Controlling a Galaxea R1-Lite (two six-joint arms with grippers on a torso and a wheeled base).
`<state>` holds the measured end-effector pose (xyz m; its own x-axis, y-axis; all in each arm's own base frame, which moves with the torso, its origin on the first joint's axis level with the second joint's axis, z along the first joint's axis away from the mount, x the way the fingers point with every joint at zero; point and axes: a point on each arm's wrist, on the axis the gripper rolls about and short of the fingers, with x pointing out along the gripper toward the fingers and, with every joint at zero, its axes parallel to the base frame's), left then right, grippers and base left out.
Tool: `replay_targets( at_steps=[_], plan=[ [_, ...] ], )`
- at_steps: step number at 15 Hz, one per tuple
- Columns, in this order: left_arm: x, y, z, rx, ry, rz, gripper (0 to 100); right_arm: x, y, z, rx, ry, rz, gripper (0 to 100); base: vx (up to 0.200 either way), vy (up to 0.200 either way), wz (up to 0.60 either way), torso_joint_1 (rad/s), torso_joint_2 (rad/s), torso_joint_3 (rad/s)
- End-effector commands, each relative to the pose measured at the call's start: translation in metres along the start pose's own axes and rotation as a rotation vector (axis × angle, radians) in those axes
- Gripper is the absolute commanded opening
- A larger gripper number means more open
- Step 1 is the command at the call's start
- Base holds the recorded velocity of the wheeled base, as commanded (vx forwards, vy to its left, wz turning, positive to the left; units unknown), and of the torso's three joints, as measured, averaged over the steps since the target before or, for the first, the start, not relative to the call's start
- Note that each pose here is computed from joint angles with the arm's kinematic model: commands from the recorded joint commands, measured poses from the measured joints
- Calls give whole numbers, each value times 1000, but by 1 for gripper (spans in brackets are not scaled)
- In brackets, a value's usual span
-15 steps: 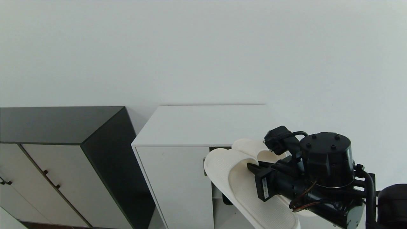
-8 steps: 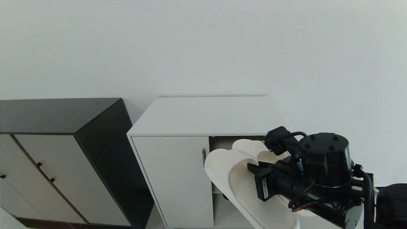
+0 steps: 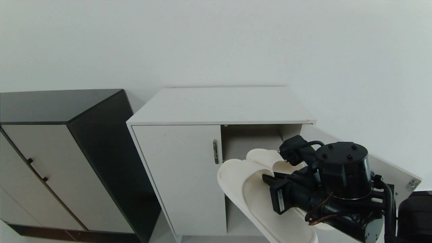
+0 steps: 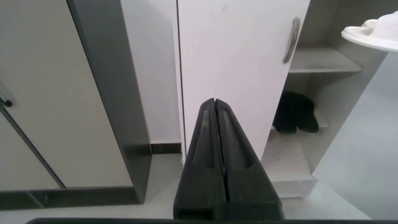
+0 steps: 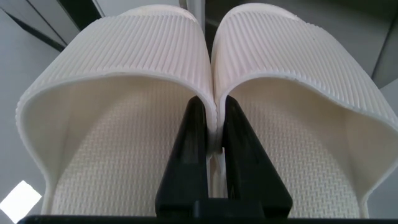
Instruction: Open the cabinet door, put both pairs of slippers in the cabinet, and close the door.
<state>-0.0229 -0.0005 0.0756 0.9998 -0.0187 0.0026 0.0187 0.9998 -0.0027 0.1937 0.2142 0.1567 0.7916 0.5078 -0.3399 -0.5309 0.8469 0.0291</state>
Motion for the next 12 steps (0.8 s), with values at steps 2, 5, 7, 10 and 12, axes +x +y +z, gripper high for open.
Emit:
replay_targets(
  at_steps=[2, 5, 7, 10, 12],
  plan=[
    [0, 0, 0, 0, 1, 0, 0, 1, 0, -1, -1, 3, -1, 0, 0, 0, 0, -186, 503, 315],
    [0, 0, 0, 0, 1, 0, 0, 2, 0, -3, -3, 11, -2, 0, 0, 0, 0, -175, 494, 321],
    [0, 0, 0, -2, 1, 0, 0, 3, 0, -3, -10, 13, -2, 0, 0, 0, 0, -156, 486, 330],
    [0, 0, 0, -2, 3, 0, 0, 3, 0, -4, -14, 18, -3, 0, 0, 0, 0, -134, 473, 330],
    [0, 0, 0, -2, 1, 2, 0, 4, 0, -6, -15, 22, -3, 0, 0, 0, 0, -122, 464, 342]
  ],
)
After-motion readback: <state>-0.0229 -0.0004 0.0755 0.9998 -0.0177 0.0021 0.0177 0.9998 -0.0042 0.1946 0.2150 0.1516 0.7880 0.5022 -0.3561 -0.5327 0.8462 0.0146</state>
